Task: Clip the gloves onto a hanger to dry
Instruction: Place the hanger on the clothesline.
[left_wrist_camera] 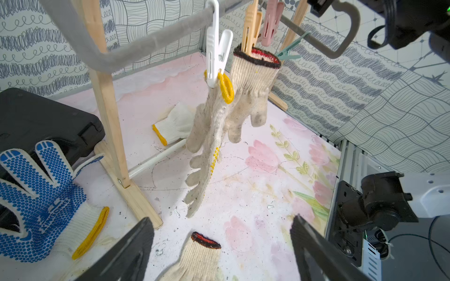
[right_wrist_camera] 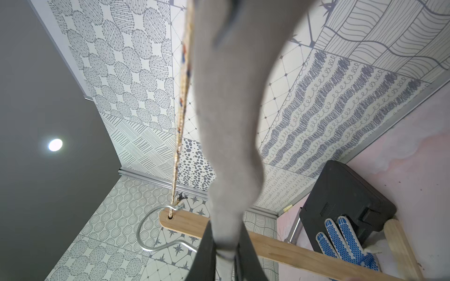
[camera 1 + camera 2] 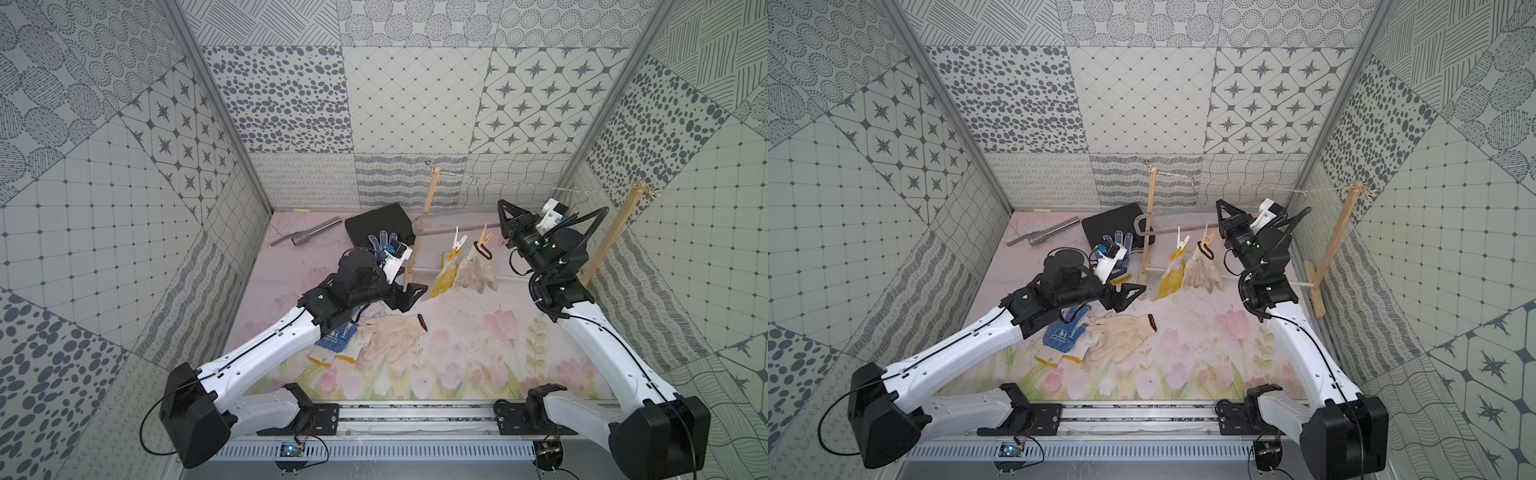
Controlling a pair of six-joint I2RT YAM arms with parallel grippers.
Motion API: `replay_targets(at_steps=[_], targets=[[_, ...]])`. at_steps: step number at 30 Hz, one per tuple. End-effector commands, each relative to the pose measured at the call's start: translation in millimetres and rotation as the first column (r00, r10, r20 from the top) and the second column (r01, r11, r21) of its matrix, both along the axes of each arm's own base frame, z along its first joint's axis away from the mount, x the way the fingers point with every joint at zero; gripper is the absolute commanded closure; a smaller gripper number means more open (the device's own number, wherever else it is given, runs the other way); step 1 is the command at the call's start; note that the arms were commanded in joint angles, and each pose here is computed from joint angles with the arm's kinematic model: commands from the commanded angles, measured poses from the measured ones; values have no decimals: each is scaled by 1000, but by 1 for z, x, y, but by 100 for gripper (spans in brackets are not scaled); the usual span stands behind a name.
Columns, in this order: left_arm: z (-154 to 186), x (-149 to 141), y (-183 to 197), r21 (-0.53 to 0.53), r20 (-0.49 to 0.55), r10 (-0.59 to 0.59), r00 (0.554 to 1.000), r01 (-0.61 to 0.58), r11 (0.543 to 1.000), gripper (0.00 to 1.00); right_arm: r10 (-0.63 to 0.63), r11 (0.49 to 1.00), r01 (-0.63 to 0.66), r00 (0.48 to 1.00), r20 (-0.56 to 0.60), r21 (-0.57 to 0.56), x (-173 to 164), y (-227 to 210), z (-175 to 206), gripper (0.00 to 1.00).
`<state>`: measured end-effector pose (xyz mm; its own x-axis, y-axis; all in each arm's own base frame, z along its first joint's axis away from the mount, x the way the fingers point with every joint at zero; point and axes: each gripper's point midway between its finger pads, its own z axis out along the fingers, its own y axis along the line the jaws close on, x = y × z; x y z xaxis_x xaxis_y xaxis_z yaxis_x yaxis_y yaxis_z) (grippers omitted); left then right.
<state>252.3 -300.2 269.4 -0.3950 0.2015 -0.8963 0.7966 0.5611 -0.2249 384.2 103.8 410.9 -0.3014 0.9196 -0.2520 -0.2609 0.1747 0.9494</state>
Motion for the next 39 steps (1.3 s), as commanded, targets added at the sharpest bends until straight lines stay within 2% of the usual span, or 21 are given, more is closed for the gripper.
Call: replay_targets(at_steps=[1, 7, 12, 18, 26, 30, 31, 39], targets=[[10, 6, -4, -54, 22, 8, 1000, -7, 999, 11, -8, 997, -5, 987, 163, 78, -12, -6, 55, 100], [3, 6, -4, -50, 6, 9, 1000, -9, 999, 11, -27, 995, 10, 985, 168, 104, -8, -9, 62, 100], [0, 6, -8, -64, -15, -3, 1000, 2, 998, 12, -41, 988, 19, 990, 138, 154, 9, -10, 60, 100], [-3, 5, -11, -78, -36, -11, 999, 9, 997, 13, -52, 980, 34, 995, 84, 198, 28, -10, 41, 100], [-5, 5, -9, -81, -43, -5, 999, 2, 997, 14, -64, 977, 55, 997, 35, 204, 22, -12, 11, 100], [-5, 7, -11, -89, -48, 2, 999, -6, 996, 14, -46, 991, 43, 999, 23, 124, 15, -7, 7, 56], [-5, 8, -11, -90, -49, 7, 999, -11, 996, 14, -37, 994, 34, 999, 26, 100, 12, -5, 7, 50], [-9, 15, -10, -103, -55, 46, 997, -51, 993, 13, 11, 997, -10, 1000, 11, -74, -18, 2, -14, 36]])
